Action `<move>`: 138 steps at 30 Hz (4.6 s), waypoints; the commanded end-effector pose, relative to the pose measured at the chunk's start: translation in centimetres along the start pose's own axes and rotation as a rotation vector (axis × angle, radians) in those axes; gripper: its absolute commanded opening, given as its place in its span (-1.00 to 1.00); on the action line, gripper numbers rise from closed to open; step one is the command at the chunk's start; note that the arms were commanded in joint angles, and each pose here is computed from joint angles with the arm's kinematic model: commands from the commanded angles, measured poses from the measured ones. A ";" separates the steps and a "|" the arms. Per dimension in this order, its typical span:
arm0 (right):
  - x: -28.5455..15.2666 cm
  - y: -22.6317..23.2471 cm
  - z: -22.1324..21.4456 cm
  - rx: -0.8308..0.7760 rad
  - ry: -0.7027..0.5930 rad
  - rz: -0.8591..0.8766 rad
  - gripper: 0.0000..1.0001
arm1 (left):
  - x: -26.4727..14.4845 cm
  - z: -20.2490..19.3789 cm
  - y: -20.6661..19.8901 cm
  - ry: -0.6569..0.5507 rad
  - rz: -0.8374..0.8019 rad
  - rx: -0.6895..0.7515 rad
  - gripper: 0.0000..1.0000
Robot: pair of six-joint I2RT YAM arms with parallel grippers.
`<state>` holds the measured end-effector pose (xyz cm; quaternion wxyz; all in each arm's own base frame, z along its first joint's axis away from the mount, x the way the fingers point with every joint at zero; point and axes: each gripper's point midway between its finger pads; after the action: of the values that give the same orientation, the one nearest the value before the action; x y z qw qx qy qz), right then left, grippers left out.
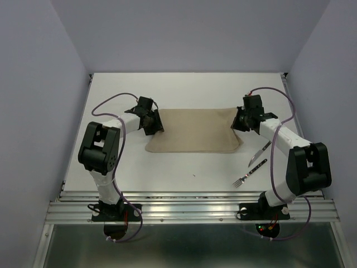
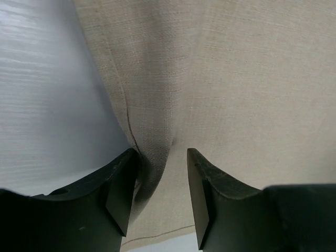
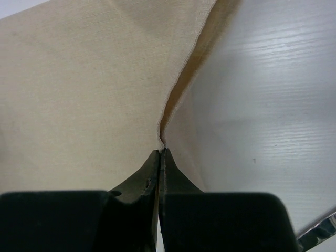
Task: Fold the napkin into a case and place the utensils inside
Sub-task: Fold the rectangle-folded napkin at the center of the board.
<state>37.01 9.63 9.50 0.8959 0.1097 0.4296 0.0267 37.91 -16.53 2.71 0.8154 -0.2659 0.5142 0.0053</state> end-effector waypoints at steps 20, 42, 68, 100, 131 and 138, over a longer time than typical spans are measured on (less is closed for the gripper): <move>-1.8 9.6 2.6 -0.102 -0.065 0.166 -0.99 | -3.0 0.9 -2.1 0.000 -0.015 -0.002 0.07; -2.1 12.5 3.6 -0.151 -0.073 0.213 -0.99 | -1.2 2.9 2.4 -0.024 0.097 -0.053 0.02; -3.2 9.4 2.1 -0.115 -0.080 0.097 -0.99 | 3.1 3.2 -25.0 0.007 -0.429 0.168 -0.26; -4.5 9.7 3.1 -0.147 -0.086 0.101 -0.99 | 7.7 1.5 -23.3 0.075 -0.358 0.180 -0.28; -2.3 18.4 3.4 -0.338 -0.064 0.263 -0.99 | -2.3 1.6 4.0 -0.007 0.038 -0.075 -0.21; -2.2 23.2 2.1 -0.392 -0.061 0.333 -0.99 | -0.6 -0.6 4.5 0.065 0.020 -0.077 -0.25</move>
<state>38.05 28.40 15.35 0.8906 -0.0006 0.3987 0.2189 36.63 -12.40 2.41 0.7921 -0.2974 0.5318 0.0360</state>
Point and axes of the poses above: each gripper's point midway between its finger pads, its own x axis out along the fingers, its own y axis along the line the jaws close on, z = x × y, and after that the axes turned 9 degrees about -x, right-handed
